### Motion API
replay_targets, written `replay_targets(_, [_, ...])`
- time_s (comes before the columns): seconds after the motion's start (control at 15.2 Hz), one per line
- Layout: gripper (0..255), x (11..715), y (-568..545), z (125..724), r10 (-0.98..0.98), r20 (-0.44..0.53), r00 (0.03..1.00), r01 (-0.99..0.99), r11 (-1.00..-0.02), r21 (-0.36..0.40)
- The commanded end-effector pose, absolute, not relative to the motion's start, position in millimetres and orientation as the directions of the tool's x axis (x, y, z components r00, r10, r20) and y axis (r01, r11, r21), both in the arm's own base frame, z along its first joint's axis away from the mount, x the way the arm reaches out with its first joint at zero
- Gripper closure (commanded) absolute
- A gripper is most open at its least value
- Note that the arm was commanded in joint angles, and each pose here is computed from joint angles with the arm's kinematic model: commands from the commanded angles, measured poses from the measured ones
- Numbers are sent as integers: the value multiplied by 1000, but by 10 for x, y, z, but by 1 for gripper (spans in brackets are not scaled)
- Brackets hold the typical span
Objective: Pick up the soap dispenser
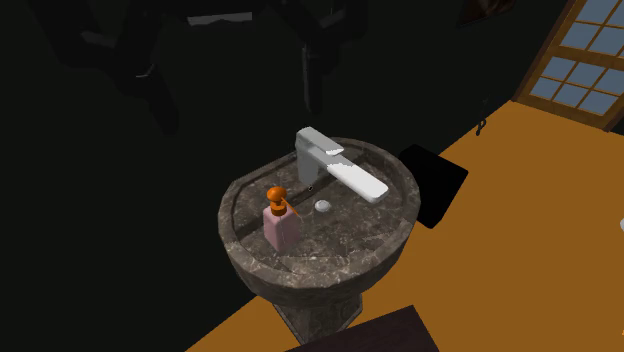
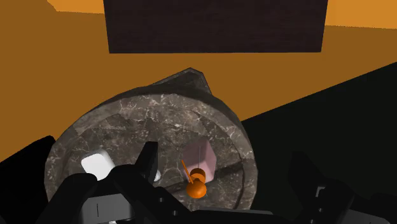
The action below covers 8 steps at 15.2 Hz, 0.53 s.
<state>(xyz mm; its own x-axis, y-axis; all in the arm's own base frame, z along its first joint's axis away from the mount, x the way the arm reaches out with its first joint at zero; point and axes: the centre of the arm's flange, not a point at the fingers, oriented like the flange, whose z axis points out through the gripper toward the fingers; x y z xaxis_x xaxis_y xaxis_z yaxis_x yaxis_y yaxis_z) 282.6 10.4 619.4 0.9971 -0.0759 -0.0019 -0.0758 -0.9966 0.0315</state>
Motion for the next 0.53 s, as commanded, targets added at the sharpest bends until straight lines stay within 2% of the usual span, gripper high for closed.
replay_targets(0.0, [0, 2826, 104, 6194, -76, -2, 997, -76, -997, 32])
replay_targets(0.46, [0, 3357, 112, 5444, -98, 7, 995, -98, -994, 52])
